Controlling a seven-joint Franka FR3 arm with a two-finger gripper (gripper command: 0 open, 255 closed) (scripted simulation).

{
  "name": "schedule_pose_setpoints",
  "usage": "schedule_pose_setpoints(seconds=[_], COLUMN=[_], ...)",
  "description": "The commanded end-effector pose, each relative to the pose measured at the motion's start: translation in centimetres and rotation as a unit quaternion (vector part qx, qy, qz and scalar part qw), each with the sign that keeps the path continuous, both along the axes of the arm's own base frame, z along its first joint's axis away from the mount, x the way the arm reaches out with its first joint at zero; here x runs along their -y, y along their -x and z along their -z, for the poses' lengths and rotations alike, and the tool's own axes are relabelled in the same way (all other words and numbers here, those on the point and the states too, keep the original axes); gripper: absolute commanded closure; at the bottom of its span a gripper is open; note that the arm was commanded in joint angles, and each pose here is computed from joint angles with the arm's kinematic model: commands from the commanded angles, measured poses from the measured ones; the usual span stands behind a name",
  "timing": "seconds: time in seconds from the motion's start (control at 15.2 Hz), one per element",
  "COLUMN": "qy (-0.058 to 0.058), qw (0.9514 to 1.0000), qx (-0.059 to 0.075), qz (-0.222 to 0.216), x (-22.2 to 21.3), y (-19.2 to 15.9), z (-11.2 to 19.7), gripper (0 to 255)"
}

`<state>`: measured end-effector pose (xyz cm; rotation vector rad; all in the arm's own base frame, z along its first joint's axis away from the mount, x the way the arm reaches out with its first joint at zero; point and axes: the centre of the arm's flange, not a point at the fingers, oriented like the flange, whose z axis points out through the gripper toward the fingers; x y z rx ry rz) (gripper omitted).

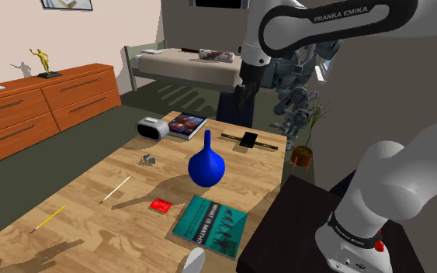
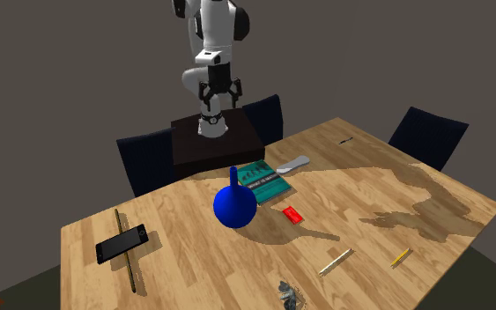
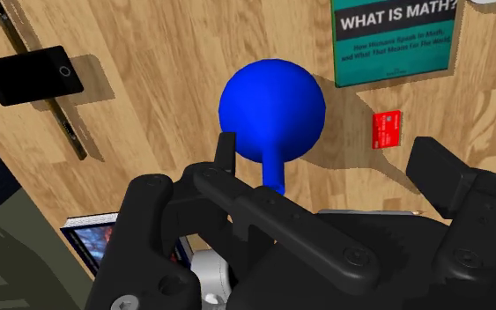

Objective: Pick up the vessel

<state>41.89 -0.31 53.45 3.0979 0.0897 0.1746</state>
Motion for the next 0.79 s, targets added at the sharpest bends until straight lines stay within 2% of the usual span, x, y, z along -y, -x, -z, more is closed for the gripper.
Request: schedule_pose_setpoints(seconds=[0.0, 0.73], qy=[-0.003, -0.018], qw=[1.0, 0.9998], qx=[0.002, 0.006], qz=[0.0, -0.001], x=[0.2, 0.7], y=[-2.0, -12.9], z=[1.9, 11.3], gripper=[0, 0])
